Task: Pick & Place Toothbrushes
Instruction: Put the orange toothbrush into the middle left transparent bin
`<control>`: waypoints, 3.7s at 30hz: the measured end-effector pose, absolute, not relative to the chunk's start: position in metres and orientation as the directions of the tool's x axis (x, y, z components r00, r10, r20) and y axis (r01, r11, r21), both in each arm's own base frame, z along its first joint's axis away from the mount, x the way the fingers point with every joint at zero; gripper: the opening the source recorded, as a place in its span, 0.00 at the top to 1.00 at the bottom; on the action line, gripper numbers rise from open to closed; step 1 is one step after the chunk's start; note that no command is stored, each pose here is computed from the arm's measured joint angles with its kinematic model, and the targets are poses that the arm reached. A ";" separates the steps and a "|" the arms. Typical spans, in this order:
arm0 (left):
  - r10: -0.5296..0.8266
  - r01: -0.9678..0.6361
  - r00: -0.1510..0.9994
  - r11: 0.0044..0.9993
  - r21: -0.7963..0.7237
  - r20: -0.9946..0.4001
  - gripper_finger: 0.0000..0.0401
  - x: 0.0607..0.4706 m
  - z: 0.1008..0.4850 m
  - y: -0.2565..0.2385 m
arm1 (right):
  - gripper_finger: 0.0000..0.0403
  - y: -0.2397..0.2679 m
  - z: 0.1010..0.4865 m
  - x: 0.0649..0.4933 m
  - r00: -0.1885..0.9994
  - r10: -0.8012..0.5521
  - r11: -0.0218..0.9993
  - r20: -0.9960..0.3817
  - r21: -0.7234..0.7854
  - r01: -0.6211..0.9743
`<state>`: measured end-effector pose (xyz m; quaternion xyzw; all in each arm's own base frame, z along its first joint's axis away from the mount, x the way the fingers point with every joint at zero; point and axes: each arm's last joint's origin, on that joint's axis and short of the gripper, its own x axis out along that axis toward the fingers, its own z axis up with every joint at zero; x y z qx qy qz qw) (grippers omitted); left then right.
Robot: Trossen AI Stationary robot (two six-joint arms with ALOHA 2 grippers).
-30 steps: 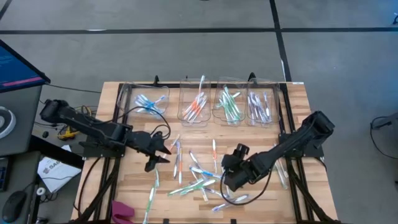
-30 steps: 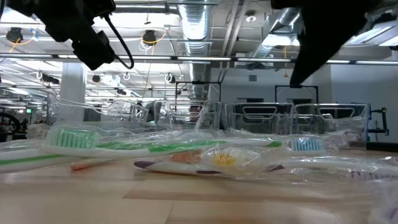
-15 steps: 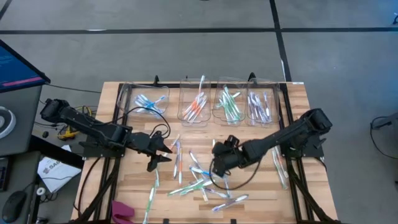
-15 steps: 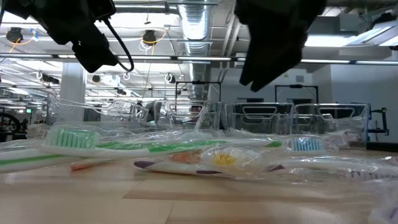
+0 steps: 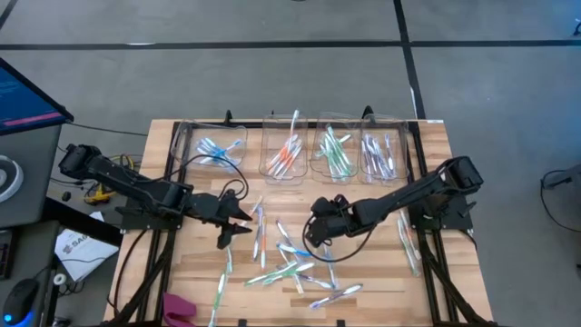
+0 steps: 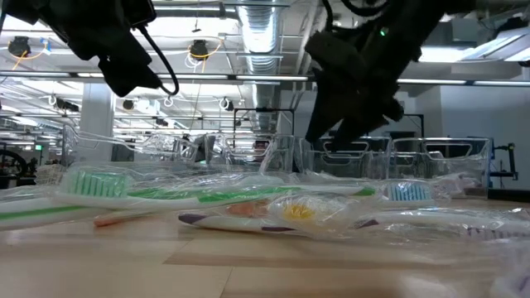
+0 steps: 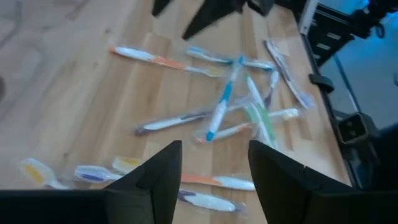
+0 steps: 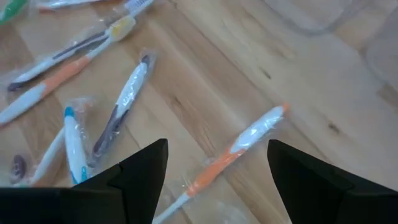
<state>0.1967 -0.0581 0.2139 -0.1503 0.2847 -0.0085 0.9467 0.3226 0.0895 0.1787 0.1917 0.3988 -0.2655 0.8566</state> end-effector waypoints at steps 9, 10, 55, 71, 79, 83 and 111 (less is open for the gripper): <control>-0.052 -0.108 0.848 0.958 -0.267 -0.528 0.56 0.197 0.214 -0.057 | 0.33 0.077 0.157 0.317 0.564 -0.312 0.757 -0.764 0.160 0.634; -0.052 -0.107 0.848 0.958 -0.267 -0.528 0.56 0.197 0.214 -0.057 | 0.33 0.075 0.157 0.317 0.562 -0.315 0.757 -0.765 0.155 0.634; -0.052 -0.094 0.881 0.955 -0.282 -0.470 0.56 0.190 0.187 -0.054 | 0.97 0.080 0.102 0.350 0.393 -0.377 0.830 -0.839 -0.117 0.546; -0.136 0.118 0.977 0.986 -0.118 -0.164 0.56 0.222 0.192 -0.079 | 0.97 0.158 0.226 0.304 0.784 -0.343 0.937 -0.518 -0.124 0.328; -0.143 0.144 0.989 0.990 -0.011 0.039 0.55 0.247 0.173 -0.091 | 0.97 0.186 0.244 0.303 0.898 -0.231 0.968 -0.375 -0.183 0.173; -0.143 0.144 0.988 0.990 -0.012 0.064 0.49 0.259 0.170 -0.096 | 0.97 0.184 0.244 0.305 0.896 -0.236 0.966 -0.377 -0.186 0.177; -0.200 0.190 0.972 0.978 0.087 0.126 0.47 0.286 0.183 -0.104 | 0.97 0.172 0.243 0.312 0.888 -0.209 0.974 -0.410 -0.163 0.154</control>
